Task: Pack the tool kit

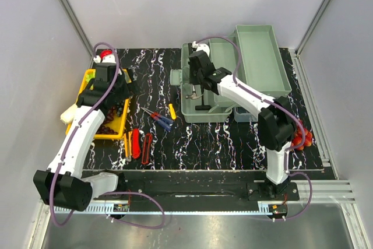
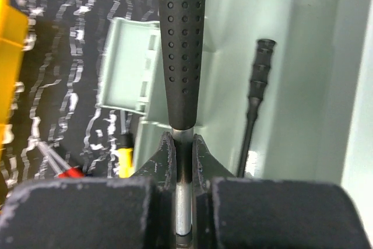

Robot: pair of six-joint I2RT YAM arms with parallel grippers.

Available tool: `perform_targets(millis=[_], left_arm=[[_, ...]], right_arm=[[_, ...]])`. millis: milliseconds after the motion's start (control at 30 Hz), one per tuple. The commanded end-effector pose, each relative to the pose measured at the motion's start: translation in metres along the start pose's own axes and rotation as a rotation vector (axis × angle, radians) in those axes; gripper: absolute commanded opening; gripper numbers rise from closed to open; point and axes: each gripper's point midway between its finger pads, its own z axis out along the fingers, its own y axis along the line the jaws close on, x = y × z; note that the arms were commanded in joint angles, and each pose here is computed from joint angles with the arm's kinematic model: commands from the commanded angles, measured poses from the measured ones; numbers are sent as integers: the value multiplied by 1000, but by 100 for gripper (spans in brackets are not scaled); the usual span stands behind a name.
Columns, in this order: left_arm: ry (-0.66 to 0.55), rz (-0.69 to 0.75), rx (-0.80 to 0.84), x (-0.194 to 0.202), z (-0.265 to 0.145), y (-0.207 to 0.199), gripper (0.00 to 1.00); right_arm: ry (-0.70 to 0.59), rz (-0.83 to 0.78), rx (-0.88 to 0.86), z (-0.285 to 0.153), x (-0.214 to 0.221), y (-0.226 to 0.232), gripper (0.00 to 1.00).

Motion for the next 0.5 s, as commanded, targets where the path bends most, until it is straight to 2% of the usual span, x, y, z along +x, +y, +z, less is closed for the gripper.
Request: perform_targets(millis=[0,167,233,467], left_arm=[[-80,6,26,-20,-7,0,99],[-48,53,121,-15,-2,-16,99],[-34,28,97,-11,5,-13,99],[64,-14,198,15,15,-29,99]], right_arm=[[-95,48,112,-1,-40,-22,0],[-17,45,163,16,-15,-35,0],[22,50,189,23,-3,-38,0],[98,46,202,42,27,-41,0]])
